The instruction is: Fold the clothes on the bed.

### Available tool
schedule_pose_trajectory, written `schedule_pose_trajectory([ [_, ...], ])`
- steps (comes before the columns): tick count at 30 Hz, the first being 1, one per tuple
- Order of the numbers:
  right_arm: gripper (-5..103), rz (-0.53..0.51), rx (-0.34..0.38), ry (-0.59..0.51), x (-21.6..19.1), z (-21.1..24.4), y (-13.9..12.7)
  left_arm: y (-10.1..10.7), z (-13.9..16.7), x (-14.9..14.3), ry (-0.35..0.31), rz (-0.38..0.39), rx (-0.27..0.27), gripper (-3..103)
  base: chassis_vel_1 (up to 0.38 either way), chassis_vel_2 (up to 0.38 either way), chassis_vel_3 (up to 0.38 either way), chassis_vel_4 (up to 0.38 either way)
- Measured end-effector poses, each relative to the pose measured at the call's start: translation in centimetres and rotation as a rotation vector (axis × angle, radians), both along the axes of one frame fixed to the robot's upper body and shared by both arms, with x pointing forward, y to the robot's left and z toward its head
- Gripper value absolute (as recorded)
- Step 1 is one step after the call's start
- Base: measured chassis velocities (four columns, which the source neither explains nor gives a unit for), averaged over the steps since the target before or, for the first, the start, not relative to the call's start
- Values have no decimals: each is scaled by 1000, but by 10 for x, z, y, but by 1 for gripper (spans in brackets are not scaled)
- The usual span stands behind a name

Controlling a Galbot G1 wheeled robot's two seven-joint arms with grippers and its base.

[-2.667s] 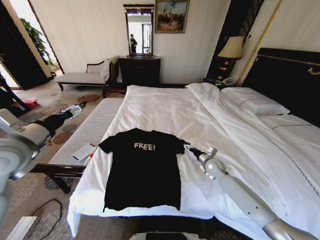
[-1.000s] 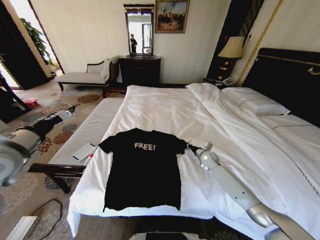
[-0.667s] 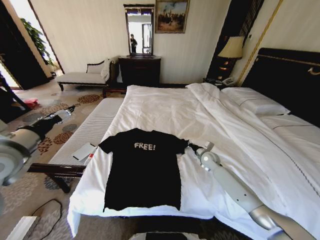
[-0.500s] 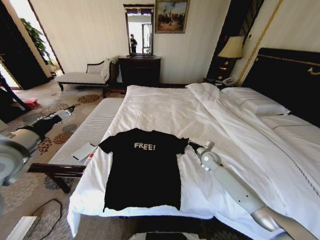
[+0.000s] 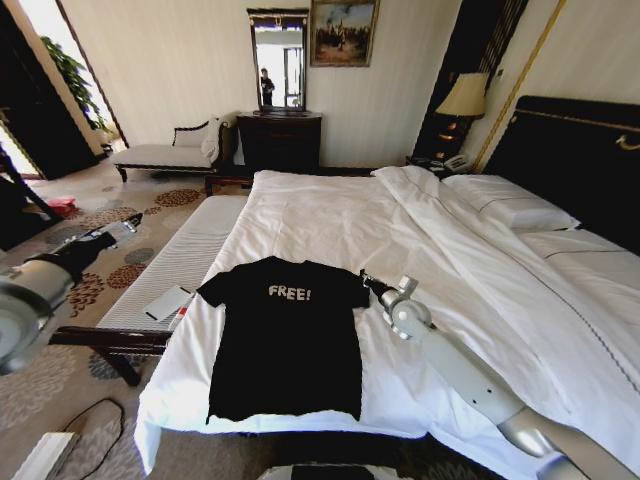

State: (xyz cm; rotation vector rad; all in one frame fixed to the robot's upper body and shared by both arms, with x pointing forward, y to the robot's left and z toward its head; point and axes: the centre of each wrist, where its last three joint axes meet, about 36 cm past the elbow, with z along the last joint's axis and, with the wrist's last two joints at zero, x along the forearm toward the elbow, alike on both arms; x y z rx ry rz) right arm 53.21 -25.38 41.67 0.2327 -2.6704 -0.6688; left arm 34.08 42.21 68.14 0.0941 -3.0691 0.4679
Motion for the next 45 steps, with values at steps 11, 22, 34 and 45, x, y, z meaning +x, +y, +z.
schedule_pose_trajectory([
  [11,0,85,15,-12,10,-8,44,7,-2,3,4,21,-5,100,0,0,0,0],
  [22,0,113,25,0,16,-19,75,8,-9,6,11,28,-10,100,0,0,0,0],
  [34,0,135,30,3,16,-26,99,11,-9,8,13,36,-10,100,0,0,0,0],
  [45,24,141,18,-37,12,-22,86,12,-24,11,52,50,-16,100,0,0,0,0],
])
